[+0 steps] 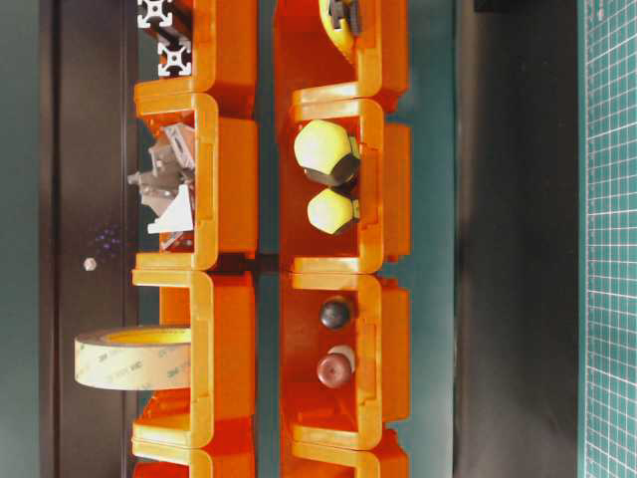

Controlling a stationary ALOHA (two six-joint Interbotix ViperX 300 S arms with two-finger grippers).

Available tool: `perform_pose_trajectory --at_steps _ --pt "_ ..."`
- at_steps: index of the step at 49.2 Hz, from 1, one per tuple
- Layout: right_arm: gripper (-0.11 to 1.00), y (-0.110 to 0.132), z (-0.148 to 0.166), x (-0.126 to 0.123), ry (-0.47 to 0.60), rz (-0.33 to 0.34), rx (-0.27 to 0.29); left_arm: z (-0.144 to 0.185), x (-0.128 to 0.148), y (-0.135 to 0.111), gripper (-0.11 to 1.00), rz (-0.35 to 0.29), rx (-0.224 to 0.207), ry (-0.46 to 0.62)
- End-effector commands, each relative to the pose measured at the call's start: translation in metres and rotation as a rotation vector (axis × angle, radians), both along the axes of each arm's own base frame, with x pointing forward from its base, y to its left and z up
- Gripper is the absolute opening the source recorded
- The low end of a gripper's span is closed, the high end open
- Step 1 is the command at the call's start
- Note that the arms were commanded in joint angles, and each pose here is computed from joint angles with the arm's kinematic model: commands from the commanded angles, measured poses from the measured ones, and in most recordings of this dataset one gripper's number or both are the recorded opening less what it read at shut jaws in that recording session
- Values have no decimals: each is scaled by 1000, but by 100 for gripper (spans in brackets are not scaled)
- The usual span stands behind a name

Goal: Pick scraper from container rack with left arm.
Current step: 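Close the left gripper on the scraper's brown wooden handle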

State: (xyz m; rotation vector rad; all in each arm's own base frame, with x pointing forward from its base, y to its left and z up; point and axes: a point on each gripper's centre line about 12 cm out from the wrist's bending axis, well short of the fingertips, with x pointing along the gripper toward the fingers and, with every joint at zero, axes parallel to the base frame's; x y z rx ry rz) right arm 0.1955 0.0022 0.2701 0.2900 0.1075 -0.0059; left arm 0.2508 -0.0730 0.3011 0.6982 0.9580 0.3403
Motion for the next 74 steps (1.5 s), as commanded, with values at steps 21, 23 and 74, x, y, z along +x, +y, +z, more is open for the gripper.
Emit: perform_pose_trajectory --at_steps 21,23,74 --pt "1 4 16 0 -46 19 -2 -30 9 43 91 138 -75 -48" --pt "1 4 17 -1 -51 20 -2 -34 9 45 91 134 -75 -43" --pt "1 4 26 -9 -97 24 -1 -30 5 40 34 111 5 33"
